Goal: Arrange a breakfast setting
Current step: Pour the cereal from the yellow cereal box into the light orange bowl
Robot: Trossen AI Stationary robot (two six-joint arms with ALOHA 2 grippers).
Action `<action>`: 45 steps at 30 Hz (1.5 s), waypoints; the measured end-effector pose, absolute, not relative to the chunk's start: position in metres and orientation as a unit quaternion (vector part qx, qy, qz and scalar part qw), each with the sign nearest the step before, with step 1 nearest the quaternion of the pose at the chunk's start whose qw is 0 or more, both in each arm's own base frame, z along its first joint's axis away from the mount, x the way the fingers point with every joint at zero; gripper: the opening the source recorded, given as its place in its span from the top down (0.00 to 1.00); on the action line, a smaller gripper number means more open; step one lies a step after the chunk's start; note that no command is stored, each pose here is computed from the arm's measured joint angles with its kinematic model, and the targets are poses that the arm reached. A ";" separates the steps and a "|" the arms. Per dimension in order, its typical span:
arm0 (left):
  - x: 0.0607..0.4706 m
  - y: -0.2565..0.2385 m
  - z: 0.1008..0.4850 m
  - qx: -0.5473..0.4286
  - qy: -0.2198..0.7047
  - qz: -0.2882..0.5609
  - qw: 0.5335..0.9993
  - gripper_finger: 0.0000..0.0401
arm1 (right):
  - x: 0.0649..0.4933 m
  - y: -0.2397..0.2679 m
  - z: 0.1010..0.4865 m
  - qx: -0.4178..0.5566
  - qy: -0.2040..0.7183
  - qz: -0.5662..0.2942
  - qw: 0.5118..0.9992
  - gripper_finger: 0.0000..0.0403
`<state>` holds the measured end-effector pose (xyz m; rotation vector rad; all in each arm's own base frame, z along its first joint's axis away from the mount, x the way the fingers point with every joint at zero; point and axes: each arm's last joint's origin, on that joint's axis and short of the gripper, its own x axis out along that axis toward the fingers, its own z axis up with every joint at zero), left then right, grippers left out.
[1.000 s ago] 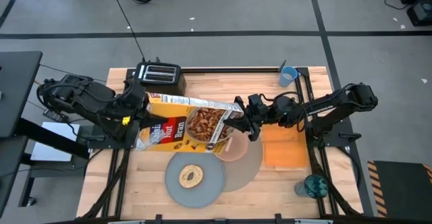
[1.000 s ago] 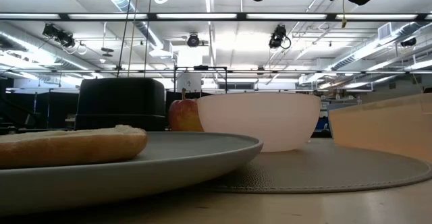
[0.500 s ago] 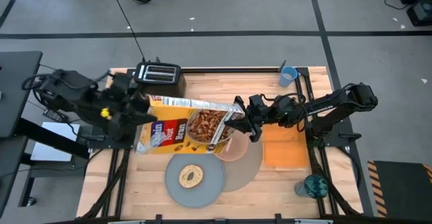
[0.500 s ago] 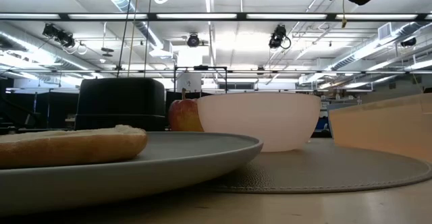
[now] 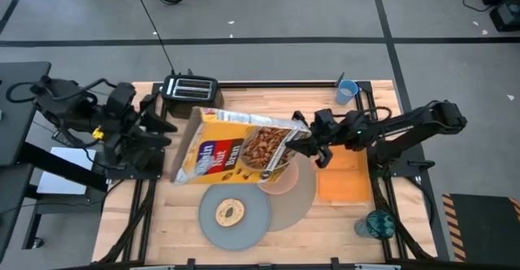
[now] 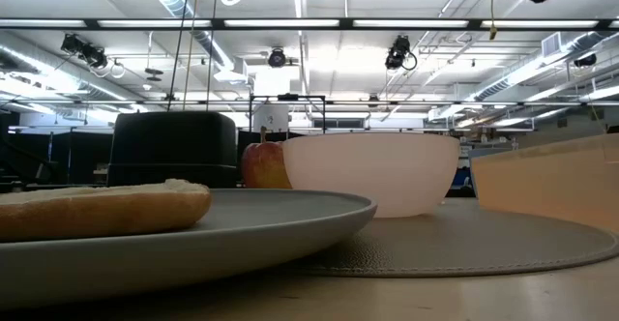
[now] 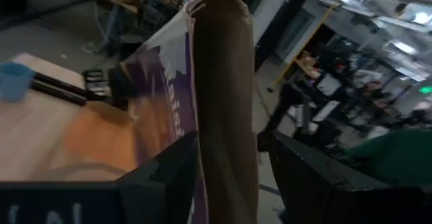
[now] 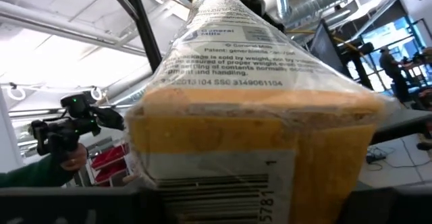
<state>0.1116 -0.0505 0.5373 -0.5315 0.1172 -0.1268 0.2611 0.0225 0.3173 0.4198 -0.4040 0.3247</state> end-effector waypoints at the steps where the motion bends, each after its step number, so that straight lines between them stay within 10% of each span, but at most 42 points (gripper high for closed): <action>1: 0.111 -0.050 0.537 -0.256 0.058 -0.057 0.963 0.53 | 0.255 0.021 0.316 0.206 -0.199 0.158 0.945 0.62; 45: 0.169 -0.069 0.411 -0.304 0.120 0.261 0.908 0.53 | 0.092 -0.021 0.305 0.123 -0.064 0.099 0.985 0.62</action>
